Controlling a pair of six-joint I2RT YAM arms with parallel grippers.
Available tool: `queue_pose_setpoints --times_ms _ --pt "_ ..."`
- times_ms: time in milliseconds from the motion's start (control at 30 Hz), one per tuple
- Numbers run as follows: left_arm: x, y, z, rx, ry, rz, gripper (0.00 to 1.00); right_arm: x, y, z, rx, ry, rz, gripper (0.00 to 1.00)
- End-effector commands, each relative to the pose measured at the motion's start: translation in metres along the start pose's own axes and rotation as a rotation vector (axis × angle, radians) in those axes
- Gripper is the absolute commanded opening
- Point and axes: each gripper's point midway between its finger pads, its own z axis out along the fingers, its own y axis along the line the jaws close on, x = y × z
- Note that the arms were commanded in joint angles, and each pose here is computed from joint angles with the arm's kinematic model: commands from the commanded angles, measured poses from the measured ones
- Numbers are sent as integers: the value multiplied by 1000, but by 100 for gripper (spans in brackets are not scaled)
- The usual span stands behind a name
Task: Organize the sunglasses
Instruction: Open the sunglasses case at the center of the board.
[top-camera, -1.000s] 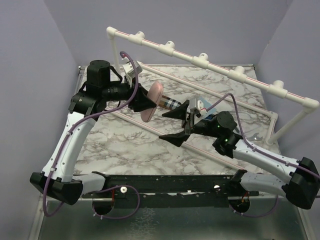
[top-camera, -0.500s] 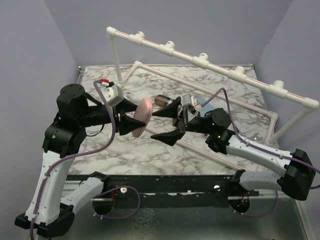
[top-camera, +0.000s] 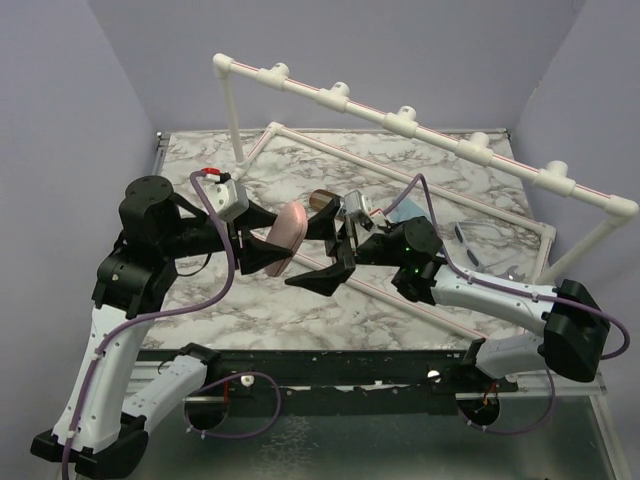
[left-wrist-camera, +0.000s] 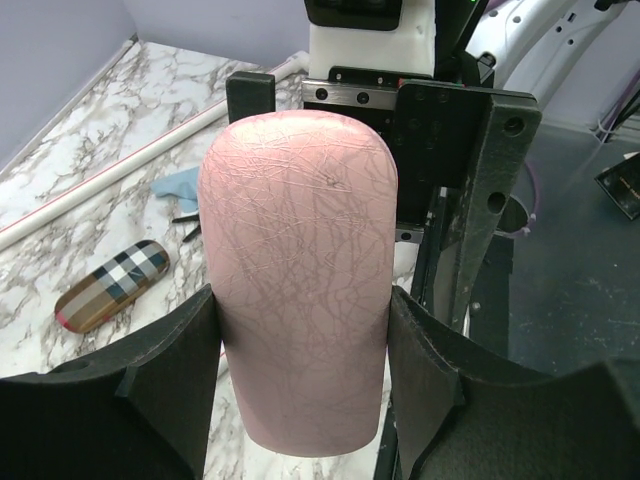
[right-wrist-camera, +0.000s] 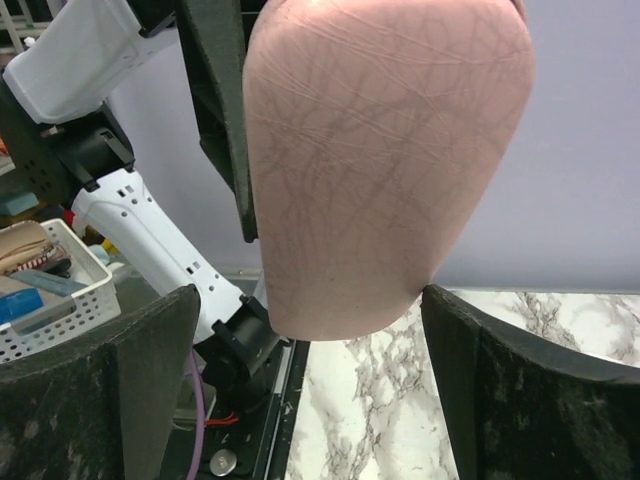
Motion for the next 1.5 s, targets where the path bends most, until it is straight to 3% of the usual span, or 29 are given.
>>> queue_pose_setpoints --times_ms 0,67,267,467,700,867,900,1000,1100,1300,1467 --pt "0 -13 -1 62 -24 37 0 -21 8 11 -56 -68 -52 92" --pt "0 -16 -1 82 -26 30 0 -17 7 12 -61 -59 -51 88" --pt "4 -25 -2 111 -28 14 0 -16 1 9 -19 -65 -91 89" --pt "1 -28 -3 124 -32 14 0 -11 5 11 -58 -12 -94 74" --pt "6 -28 -3 127 -29 8 0 -12 12 11 -95 4 -86 40" --pt "0 -24 -4 95 -32 14 0 0 11 5 -78 49 -76 7" --pt "-1 -21 -4 75 -32 20 3 1 12 3 -73 51 -77 2" --pt "-1 -7 -5 -6 -26 51 42 4 14 -2 -65 60 -66 1" --pt "1 11 -6 -97 -11 74 60 5 16 -5 -62 70 -55 1" --pt "-6 41 -15 -270 6 137 65 7 22 -13 -62 79 -44 0" --pt "-10 44 -17 -292 3 153 66 7 27 -16 -72 73 -42 0"
